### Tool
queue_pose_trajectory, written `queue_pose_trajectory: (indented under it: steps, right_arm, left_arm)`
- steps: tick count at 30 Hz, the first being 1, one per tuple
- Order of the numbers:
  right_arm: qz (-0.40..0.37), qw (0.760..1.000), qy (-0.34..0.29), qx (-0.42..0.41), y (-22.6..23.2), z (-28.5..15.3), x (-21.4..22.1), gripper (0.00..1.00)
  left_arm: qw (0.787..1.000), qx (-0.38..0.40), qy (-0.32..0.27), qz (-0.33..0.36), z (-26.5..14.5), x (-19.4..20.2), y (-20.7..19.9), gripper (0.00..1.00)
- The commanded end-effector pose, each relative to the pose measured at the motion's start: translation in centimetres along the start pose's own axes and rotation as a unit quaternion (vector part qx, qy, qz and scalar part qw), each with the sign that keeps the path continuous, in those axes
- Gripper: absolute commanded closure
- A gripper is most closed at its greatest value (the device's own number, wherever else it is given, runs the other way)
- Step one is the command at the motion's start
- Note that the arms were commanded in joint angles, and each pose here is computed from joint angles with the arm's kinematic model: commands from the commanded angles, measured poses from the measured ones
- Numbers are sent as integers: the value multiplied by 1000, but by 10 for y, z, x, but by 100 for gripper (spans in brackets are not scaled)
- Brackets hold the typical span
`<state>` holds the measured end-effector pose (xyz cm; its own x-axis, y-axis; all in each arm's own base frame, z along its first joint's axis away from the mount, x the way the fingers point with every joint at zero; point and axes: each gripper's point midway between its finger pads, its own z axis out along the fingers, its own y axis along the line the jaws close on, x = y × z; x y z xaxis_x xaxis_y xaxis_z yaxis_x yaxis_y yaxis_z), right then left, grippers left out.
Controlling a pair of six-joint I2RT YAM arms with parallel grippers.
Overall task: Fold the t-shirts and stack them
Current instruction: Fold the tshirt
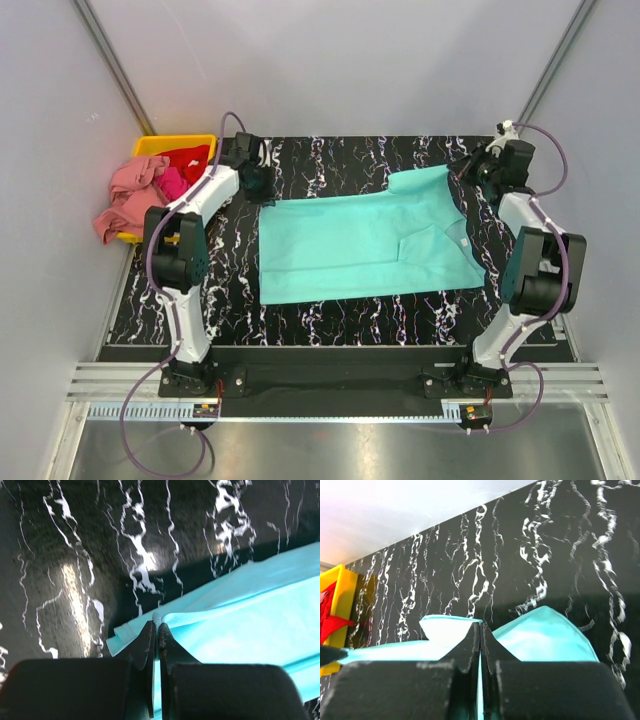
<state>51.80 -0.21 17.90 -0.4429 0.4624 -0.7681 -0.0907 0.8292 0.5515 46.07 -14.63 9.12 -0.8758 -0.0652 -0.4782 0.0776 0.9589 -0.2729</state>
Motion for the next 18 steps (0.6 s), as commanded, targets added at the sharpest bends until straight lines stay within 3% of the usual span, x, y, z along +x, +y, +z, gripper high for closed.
queue_pose_trajectory:
  steps: [1, 10, 18]
  right_arm:
    - [-18, 998, -60, 23, 12, -30, -26, 100]
    - [14, 992, -64, 108, 6, -93, 5, 100]
    - [74, 983, -55, 159, 4, -140, 44, 100]
  left_arm:
    - [997, 4, -65, 46, -34, -21, -18, 100]
    - [995, 9, -49, 88, -50, 17, -35, 100]
    - [996, -19, -10, 89, -50, 63, -22, 100]
